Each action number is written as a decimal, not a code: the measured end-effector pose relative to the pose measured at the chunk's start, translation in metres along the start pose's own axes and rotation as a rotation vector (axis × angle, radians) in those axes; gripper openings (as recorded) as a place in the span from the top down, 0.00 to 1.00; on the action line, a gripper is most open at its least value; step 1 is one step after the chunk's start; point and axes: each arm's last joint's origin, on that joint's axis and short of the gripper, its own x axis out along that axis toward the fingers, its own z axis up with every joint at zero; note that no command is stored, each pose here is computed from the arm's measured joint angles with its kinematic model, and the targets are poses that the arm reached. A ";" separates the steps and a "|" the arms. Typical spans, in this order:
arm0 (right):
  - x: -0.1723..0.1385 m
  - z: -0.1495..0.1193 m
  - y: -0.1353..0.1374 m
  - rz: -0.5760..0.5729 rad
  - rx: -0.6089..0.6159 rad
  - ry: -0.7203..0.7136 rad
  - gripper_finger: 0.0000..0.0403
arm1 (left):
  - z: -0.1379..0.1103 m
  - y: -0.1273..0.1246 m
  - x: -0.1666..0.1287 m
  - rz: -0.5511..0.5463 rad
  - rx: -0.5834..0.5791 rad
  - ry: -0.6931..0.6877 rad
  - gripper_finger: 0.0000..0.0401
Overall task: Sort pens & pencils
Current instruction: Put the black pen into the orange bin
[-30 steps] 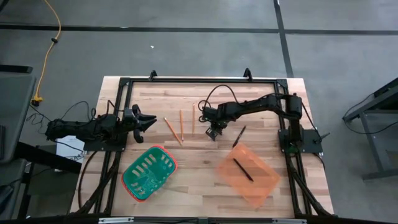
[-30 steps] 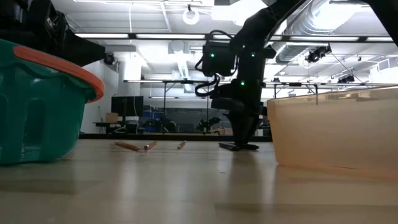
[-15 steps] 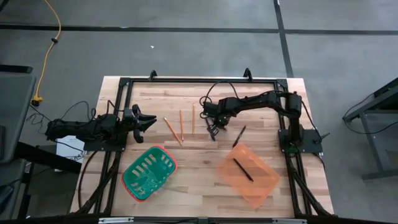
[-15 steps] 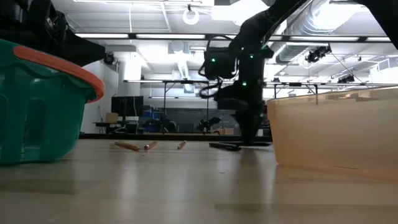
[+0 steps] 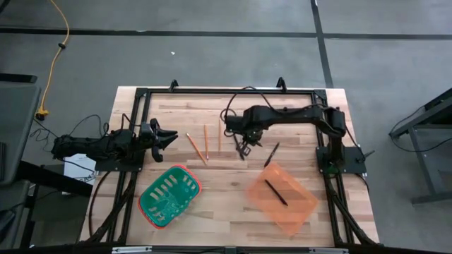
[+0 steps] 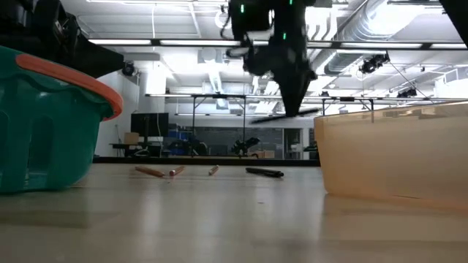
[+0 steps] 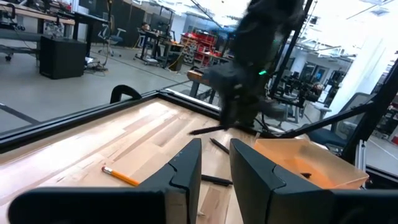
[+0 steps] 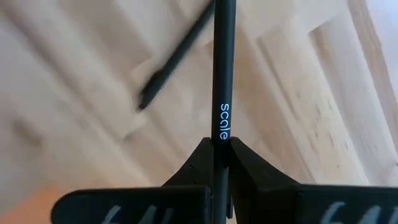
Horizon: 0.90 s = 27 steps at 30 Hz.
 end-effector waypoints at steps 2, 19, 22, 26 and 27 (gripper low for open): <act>-0.011 -0.008 0.010 -0.013 -0.025 0.020 0.99 | 0.000 0.000 0.000 0.000 0.000 0.000 0.82; -0.037 -0.092 0.093 -0.136 -0.164 0.079 0.99 | 0.000 0.000 0.000 0.000 0.000 0.000 0.82; -0.041 -0.106 0.104 -0.136 -0.164 0.069 0.99 | 0.000 0.000 0.000 0.000 0.000 0.000 0.82; -0.046 -0.125 0.116 -0.129 -0.143 0.045 0.99 | 0.000 0.000 0.000 0.000 0.000 0.000 0.82; -0.046 -0.129 0.120 -0.130 -0.132 0.042 0.99 | 0.000 0.000 0.000 0.000 0.000 0.000 0.82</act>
